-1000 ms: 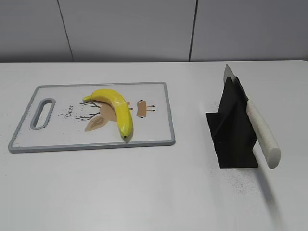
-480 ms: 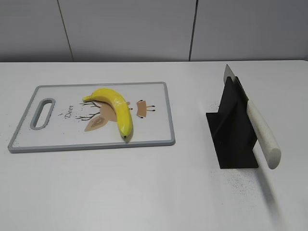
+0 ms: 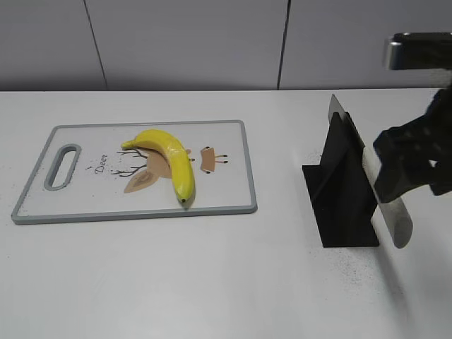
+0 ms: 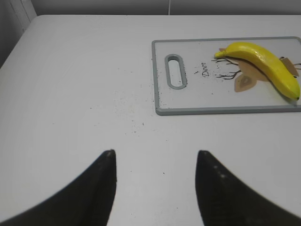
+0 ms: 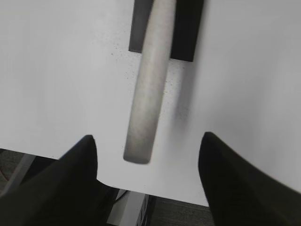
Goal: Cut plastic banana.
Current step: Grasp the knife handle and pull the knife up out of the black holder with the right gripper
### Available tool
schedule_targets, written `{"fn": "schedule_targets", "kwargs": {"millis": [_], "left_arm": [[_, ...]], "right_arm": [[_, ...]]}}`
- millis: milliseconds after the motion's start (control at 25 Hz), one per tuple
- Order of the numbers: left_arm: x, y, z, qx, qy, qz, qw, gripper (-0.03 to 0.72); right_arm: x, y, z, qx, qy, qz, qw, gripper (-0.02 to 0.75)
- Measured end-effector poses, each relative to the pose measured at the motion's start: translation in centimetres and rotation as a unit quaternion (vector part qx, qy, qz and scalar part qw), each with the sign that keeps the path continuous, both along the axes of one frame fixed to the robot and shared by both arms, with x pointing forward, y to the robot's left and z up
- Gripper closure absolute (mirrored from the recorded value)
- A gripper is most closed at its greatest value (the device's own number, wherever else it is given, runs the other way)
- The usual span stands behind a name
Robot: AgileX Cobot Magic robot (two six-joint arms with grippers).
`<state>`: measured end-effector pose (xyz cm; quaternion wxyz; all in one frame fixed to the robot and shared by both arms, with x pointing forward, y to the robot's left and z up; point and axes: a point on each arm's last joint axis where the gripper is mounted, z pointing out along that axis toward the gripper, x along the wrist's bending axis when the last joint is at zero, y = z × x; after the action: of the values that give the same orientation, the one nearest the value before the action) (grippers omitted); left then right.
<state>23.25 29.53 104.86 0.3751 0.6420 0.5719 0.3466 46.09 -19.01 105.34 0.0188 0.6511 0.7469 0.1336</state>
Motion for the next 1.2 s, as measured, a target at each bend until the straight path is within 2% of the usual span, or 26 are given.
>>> {"fn": "schedule_targets", "kwargs": {"millis": [480,560,600,640,680,1200], "left_arm": [[0.0,0.0,0.0,0.000,0.000,0.000,1.000,0.165],[0.0,0.0,0.0,0.000,0.000,0.000,1.000,0.165],[0.0,0.0,0.0,0.000,0.000,0.000,1.000,0.166],[0.0,0.0,0.0,0.000,0.000,0.000,1.000,0.166],[0.0,0.0,0.0,0.001,0.000,0.000,1.000,0.167],[0.0,0.0,0.0,0.000,0.000,0.000,1.000,0.185]], "right_arm": [[3.3,1.6,-6.2,-0.029,0.077,-0.001,0.997,0.207],[3.4,1.6,-6.6,-0.031,0.083,-0.003,0.996,0.274],[3.4,1.6,-6.7,-0.032,0.087,-0.008,0.996,0.344],[3.3,1.6,-6.7,-0.033,0.089,-0.015,0.995,0.468],[3.3,1.5,-6.7,-0.038,0.092,-0.030,0.995,0.546],[3.3,1.4,-6.6,-0.036,0.093,-0.054,0.994,0.546]]}}
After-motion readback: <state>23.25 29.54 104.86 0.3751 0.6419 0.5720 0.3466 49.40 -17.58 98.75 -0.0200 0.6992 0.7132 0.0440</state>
